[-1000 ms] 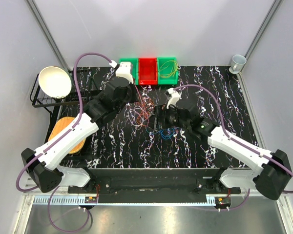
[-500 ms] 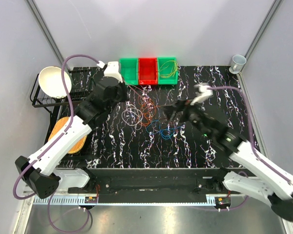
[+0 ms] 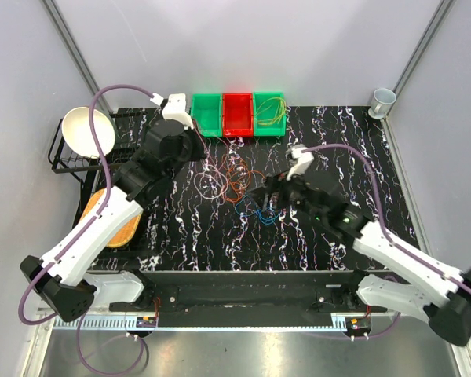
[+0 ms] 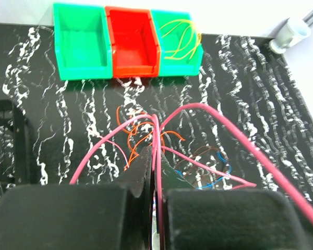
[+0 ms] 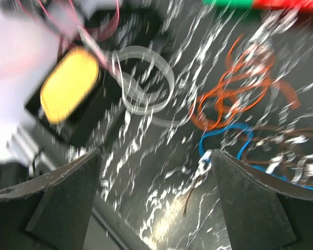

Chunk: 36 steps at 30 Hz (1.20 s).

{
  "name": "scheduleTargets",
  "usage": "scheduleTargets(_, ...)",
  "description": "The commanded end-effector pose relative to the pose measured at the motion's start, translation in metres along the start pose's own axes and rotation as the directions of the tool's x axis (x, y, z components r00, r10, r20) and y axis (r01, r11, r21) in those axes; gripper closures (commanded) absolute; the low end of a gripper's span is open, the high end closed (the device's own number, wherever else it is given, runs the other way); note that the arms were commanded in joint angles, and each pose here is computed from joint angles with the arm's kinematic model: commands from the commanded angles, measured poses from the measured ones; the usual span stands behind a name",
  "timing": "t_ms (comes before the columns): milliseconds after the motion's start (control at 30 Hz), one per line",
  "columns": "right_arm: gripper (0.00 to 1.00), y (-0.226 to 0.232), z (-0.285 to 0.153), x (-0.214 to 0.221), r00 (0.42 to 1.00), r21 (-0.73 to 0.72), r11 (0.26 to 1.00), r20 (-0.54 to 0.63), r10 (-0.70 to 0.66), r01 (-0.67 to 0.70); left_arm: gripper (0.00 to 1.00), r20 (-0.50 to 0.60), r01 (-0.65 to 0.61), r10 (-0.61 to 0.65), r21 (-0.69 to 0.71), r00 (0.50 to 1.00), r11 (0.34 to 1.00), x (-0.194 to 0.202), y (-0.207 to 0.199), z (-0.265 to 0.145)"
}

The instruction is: Untangle the cables

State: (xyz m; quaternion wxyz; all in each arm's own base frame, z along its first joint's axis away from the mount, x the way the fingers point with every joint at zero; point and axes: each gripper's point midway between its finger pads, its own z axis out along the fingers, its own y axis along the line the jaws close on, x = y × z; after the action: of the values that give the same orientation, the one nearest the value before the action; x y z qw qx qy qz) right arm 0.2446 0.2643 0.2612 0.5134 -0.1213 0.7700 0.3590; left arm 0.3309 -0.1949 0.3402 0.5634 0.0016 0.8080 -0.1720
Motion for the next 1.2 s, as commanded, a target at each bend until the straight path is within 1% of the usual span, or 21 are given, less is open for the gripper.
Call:
scheduleTargets(0, 0.11, 0.036, 0.020, 0.007, 0.999, -0.205, 0.979, -0.046, -0.022, 0.012, 1.00, 0.064, 0.046, -0.051, 0.078, 0.997, 0.996, -0.032, -0.020, -0.007)
scheduleTargets(100, 0.11, 0.043, 0.032, 0.011, 0.998, -0.251, 0.968, -0.054, -0.031, 0.017, 1.00, 0.058, 0.052, -0.058, 0.096, 0.997, 0.994, -0.032, -0.024, -0.008)
scheduleTargets(233, 0.12, 0.049, 0.047, 0.010, 0.997, -0.275, 0.961, -0.062, -0.036, 0.018, 1.00, 0.054, 0.060, -0.066, 0.114, 0.996, 0.992, -0.033, -0.028, -0.009)
scheduleTargets(433, 0.18, 0.052, 0.072, 0.009, 0.998, -0.285, 0.958, -0.057, -0.036, 0.018, 1.00, 0.052, 0.068, -0.075, 0.131, 0.996, 0.989, -0.033, -0.031, -0.010)
scheduleTargets(467, 0.19, 0.051, 0.077, 0.009, 0.998, -0.280, 0.960, -0.058, -0.031, 0.013, 1.00, 0.048, 0.067, -0.074, 0.133, 0.996, 0.989, -0.032, -0.031, -0.009)
scheduleTargets(500, 0.24, 0.053, 0.078, 0.005, 0.998, -0.286, 0.958, -0.045, -0.031, 0.016, 1.00, 0.049, 0.069, -0.076, 0.133, 0.996, 0.989, -0.033, -0.031, -0.009)
scheduleTargets(600, 0.30, 0.055, 0.085, 0.001, 0.999, -0.294, 0.956, -0.031, -0.035, 0.025, 1.00, 0.047, 0.069, -0.076, 0.140, 0.996, 0.988, -0.032, -0.032, -0.010)
scheduleTargets(933, 0.39, 0.054, 0.106, -0.002, 0.999, -0.285, 0.958, -0.018, -0.049, 0.041, 1.00, 0.046, 0.070, -0.078, 0.150, 0.996, 0.986, -0.031, -0.033, -0.011)
scheduleTargets(967, 0.45, 0.055, 0.107, -0.003, 0.999, -0.286, 0.957, -0.016, -0.049, 0.042, 1.00, 0.048, 0.069, -0.077, 0.151, 0.996, 0.986, -0.032, -0.033, -0.012)
scheduleTargets(1067, 0.54, 0.053, 0.111, 0.000, 0.999, -0.282, 0.959, -0.025, -0.047, 0.038, 1.00, 0.050, 0.070, -0.078, 0.154, 0.996, 0.986, -0.032, -0.034, -0.012)
scheduleTargets(1167, 0.59, 0.054, 0.113, 0.002, 0.998, -0.289, 0.957, -0.032, -0.045, 0.034, 1.00, 0.052, 0.070, -0.079, 0.154, 0.996, 0.986, -0.033, -0.034, -0.012)
